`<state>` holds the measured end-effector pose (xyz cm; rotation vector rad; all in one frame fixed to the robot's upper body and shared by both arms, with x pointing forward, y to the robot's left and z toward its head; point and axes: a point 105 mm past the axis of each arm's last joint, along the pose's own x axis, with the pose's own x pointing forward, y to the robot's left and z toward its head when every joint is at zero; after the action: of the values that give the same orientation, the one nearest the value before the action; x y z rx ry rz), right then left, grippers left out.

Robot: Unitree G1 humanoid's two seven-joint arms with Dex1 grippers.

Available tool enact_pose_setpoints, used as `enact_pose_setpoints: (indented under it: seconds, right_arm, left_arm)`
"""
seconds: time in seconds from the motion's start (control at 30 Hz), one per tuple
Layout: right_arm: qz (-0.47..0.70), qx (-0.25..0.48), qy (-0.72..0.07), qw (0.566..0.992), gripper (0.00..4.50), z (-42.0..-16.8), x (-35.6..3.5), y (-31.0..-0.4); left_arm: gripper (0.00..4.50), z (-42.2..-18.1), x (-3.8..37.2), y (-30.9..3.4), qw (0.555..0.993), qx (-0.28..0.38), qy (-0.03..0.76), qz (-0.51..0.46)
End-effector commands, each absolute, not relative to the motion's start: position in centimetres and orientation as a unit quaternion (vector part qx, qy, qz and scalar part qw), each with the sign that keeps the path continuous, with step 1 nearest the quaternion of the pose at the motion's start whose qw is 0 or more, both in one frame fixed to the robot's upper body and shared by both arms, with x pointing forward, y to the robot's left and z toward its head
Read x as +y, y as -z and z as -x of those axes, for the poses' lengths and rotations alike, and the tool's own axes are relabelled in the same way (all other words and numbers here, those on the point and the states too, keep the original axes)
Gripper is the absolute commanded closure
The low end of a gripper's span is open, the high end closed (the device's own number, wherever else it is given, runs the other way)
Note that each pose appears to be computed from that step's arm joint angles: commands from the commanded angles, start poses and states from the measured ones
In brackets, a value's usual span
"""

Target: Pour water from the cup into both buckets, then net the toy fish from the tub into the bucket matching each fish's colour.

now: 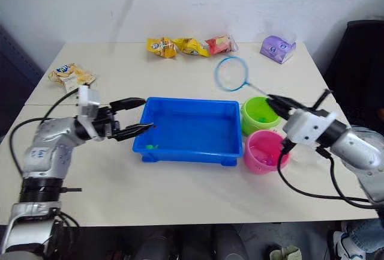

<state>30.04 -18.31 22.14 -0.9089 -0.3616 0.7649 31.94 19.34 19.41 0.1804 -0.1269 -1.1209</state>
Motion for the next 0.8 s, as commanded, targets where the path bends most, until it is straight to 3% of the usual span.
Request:
enact_pose_setpoints:
  seconds: [0.03, 0.27, 0.43, 0.8]
  right_arm:
    - [0.385, -0.099, -0.459, 0.794, 4.50, -29.5, -14.9, -20.8]
    - [0.438, 0.002, -0.509, 0.741, 4.50, -32.4, -11.4, -17.6]
    - [0.499, 0.031, -0.494, 0.711, 4.50, -34.7, -10.7, -15.8]
    - [0.501, 0.026, -0.579, 0.643, 4.50, -34.0, -5.8, -14.1]
  left_arm:
    - [0.06, -31.5, 21.9, -20.9, 0.849, -0.073, 0.511, -0.115]
    - [0.06, -30.5, 24.3, -22.0, 0.822, -0.008, 0.540, -0.181]
    - [0.06, -30.2, 23.1, -22.7, 0.791, 0.018, 0.573, -0.216]
    - [0.06, -30.3, 21.5, -21.7, 0.738, 0.070, 0.614, -0.272]
